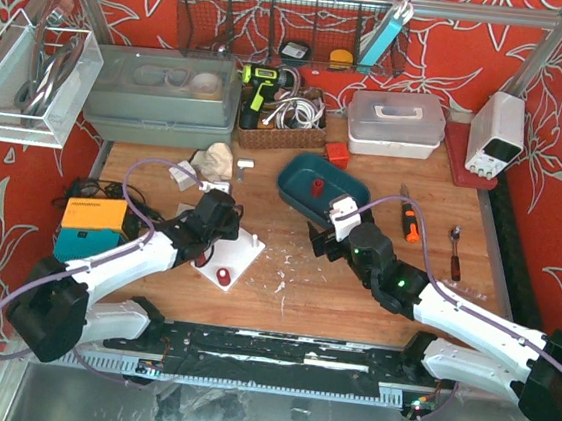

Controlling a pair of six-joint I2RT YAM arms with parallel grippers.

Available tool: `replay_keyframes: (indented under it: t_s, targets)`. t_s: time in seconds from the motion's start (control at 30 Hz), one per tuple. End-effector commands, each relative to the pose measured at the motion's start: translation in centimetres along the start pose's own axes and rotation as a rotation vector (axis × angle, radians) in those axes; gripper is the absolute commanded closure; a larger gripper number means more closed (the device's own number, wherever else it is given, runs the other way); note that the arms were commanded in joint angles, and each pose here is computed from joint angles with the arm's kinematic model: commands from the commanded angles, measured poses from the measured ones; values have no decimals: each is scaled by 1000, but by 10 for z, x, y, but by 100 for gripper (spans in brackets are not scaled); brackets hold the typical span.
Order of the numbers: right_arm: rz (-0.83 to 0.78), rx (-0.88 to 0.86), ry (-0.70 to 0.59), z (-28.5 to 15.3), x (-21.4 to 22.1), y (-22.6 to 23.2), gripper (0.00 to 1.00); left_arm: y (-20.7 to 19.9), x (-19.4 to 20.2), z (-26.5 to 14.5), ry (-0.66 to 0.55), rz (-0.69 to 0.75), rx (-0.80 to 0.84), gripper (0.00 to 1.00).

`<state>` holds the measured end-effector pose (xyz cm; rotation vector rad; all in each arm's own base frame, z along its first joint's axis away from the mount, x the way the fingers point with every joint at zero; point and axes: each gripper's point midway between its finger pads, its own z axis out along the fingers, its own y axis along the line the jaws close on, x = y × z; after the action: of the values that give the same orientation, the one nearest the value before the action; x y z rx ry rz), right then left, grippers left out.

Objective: Install the large spring

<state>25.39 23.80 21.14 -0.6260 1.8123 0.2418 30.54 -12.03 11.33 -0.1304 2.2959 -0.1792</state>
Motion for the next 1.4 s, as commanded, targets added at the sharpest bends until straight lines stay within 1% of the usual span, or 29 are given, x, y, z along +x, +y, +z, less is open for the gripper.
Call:
replay_keyframes:
  t_s: [0.0, 0.13, 0.23, 0.4, 0.57, 0.67, 0.77, 0.87, 0.97, 1.03, 1.07, 1.1, 1.13, 1.23, 1.3, 1.37]
  targets:
    - [-7, -7, -13, 0, 0, 1, 1, -6, -16, 4, -47, -10, 7, 80]
    - [-12, -3, 3, 3, 3, 1, 1, -6, -14, 7, -40, -6, 3, 75]
    - [-19, -4, 18, 7, 5, 2, 1, -6, -13, 8, -34, -5, 4, 65]
    - [-26, 1, 28, 9, 8, 2, 1, -7, -11, 9, -27, -11, 10, 55]
    - [-27, 17, 28, 9, 8, -1, 1, -8, -13, 7, -26, -17, 17, 49]
    - [-17, 38, 28, 10, 7, -5, 1, -13, -19, 2, -39, -24, 42, 43]
    - [2, 76, 65, 15, 12, -13, 1, -24, -27, -6, -66, -24, 113, 39]
    - [38, 144, 111, 25, 11, -28, 1, -44, -33, -19, -110, -21, 251, 37]
    - [119, 200, 185, 39, 20, -45, 1, -59, -38, -34, -166, -43, 381, 30]
    - [220, 223, 227, 49, 26, -55, 1, -65, -40, -41, -200, -50, 437, 25]
    - [259, 237, 250, 54, 30, -63, 1, -67, -40, -43, -212, -49, 454, 18]
    - [287, 237, 267, 60, 33, -67, 2, -67, -39, -42, -216, -45, 461, 3]
    - [301, 227, 275, 67, 34, -68, 4, -68, -43, -49, -239, -40, 478, 0]
    - [303, 185, 287, 87, 33, -67, 13, -71, -41, -55, -256, -24, 515, 0]
    - [302, 189, 300, 99, 34, -71, 22, -73, -36, -56, -264, -33, 547, 0]
    - [312, 189, 309, 113, 40, -74, 33, -72, -33, -56, -266, -26, 548, 0]
